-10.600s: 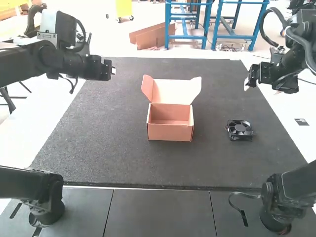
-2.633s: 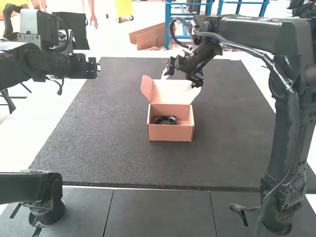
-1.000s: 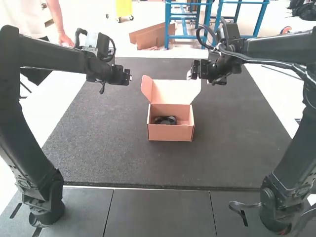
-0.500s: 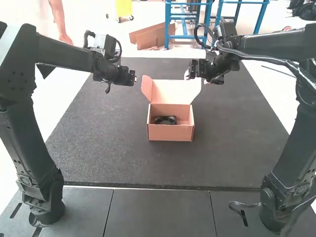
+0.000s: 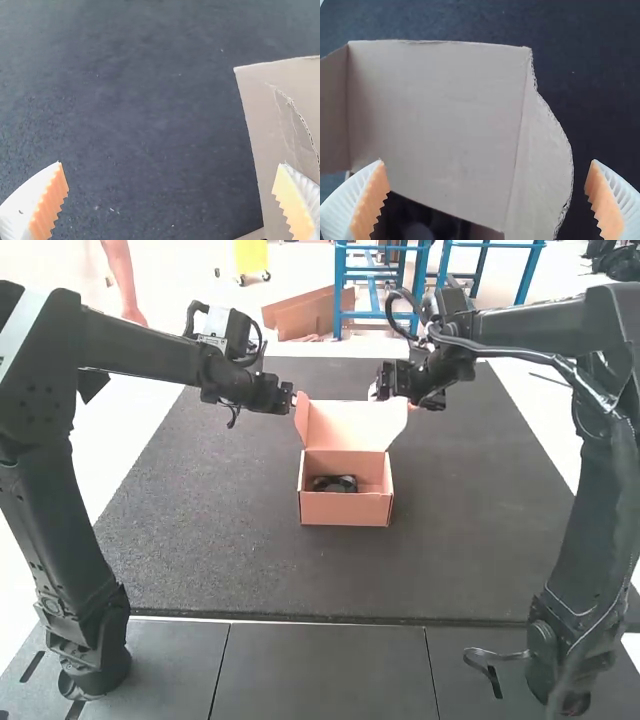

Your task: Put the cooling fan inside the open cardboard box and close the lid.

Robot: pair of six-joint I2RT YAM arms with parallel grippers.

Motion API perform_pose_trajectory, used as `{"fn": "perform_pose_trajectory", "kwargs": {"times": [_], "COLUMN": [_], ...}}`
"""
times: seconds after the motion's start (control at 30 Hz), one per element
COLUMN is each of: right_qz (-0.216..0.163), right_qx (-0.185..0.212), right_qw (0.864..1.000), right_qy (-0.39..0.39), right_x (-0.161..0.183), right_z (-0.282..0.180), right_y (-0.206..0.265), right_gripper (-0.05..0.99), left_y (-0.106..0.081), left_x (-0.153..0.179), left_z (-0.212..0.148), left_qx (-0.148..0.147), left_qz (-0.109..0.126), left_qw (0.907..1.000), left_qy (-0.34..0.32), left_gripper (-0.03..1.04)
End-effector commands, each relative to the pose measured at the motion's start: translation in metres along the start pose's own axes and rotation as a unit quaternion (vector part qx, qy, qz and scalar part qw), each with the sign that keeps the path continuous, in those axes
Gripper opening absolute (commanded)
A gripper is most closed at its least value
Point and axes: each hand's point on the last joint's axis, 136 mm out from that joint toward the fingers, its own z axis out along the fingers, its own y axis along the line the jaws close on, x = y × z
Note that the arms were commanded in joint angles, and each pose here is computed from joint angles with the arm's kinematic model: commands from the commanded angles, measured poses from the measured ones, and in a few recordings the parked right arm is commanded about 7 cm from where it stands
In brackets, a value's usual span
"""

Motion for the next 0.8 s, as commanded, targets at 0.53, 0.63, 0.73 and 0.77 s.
{"fn": "perform_pose_trajectory", "kwargs": {"times": [0.53,0.63,0.73,0.77], "right_qz": [0.006,0.006,0.007,0.007], "right_qx": [0.001,0.001,0.001,0.001], "right_qw": [1.000,1.000,1.000,1.000], "right_qy": [-0.021,-0.020,-0.017,-0.016], "right_x": [-0.0202,-0.0195,-0.0172,-0.0166], "right_z": [-0.0018,-0.0015,-0.0007,-0.0004], "right_y": [-0.0078,-0.0080,-0.0084,-0.0085], "right_gripper": [0.42,0.31,0.26,0.24], "left_y": [-0.0107,-0.0107,-0.0107,-0.0107], "left_x": [-0.0110,-0.0106,-0.0103,-0.0103], "left_z": [0.0018,0.0018,0.0018,0.0018], "left_qx": [0.018,0.018,0.018,0.018], "left_qz": [0.001,0.001,0.001,0.001], "left_qw": [0.9998,0.9998,0.9998,0.9998], "left_qy": [-0.007,-0.006,-0.005,-0.005], "left_gripper": [0.97,0.97,0.97,0.97]}}
